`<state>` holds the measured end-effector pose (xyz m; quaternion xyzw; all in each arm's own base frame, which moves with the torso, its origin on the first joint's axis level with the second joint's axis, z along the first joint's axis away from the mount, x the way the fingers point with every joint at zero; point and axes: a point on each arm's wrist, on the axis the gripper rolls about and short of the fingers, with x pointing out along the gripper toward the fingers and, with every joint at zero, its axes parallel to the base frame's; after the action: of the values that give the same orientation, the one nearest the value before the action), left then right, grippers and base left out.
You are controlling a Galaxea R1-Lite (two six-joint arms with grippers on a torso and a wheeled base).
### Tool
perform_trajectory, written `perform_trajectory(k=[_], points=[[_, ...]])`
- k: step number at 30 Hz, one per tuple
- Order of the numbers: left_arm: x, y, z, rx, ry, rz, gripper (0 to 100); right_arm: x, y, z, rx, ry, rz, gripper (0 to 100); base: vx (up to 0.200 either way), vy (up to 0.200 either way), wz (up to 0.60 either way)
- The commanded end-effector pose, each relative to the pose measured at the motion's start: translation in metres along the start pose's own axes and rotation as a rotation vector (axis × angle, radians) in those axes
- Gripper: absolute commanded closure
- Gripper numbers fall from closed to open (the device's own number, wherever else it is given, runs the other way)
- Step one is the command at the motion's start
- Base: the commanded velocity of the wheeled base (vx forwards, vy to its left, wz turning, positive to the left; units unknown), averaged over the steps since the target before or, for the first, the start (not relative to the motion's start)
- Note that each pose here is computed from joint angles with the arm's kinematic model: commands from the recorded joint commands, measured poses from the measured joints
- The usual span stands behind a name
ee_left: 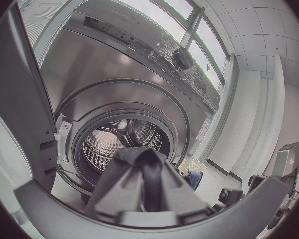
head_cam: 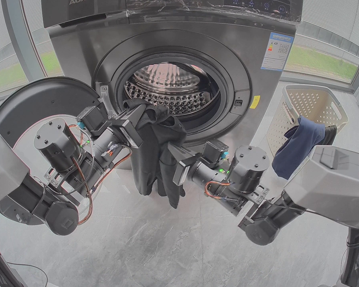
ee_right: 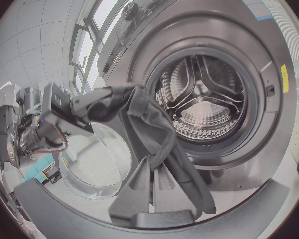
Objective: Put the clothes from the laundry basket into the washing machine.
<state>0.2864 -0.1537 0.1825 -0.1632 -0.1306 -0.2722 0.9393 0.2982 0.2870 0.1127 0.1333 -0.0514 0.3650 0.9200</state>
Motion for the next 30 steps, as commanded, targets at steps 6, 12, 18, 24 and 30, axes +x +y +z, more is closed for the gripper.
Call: perform_trajectory(k=[6,12,18,24,30], points=[[-0.010,0.000,-0.004,-0.037,0.038,0.008,0,-0.022,-0.034,0.074,-0.078,-0.114,-0.091,100,0.000,0.000,0.00],[-0.018,0.006,-0.022,-0.038,0.112,0.034,0,-0.021,-0.035,0.114,-0.119,-0.209,-0.065,100,0.000,0.000,0.00],[-0.023,0.010,-0.038,-0.038,0.174,0.052,0,-0.017,-0.028,0.122,-0.118,-0.245,-0.040,100,0.000,0.000,0.00],[-0.024,0.023,-0.061,-0.030,0.244,0.090,0,-0.023,-0.013,0.128,-0.109,-0.253,0.004,100,0.000,0.000,0.00],[-0.024,0.033,-0.068,-0.028,0.266,0.109,0,-0.030,-0.007,0.131,-0.106,-0.250,0.020,100,0.000,0.000,0.00]])
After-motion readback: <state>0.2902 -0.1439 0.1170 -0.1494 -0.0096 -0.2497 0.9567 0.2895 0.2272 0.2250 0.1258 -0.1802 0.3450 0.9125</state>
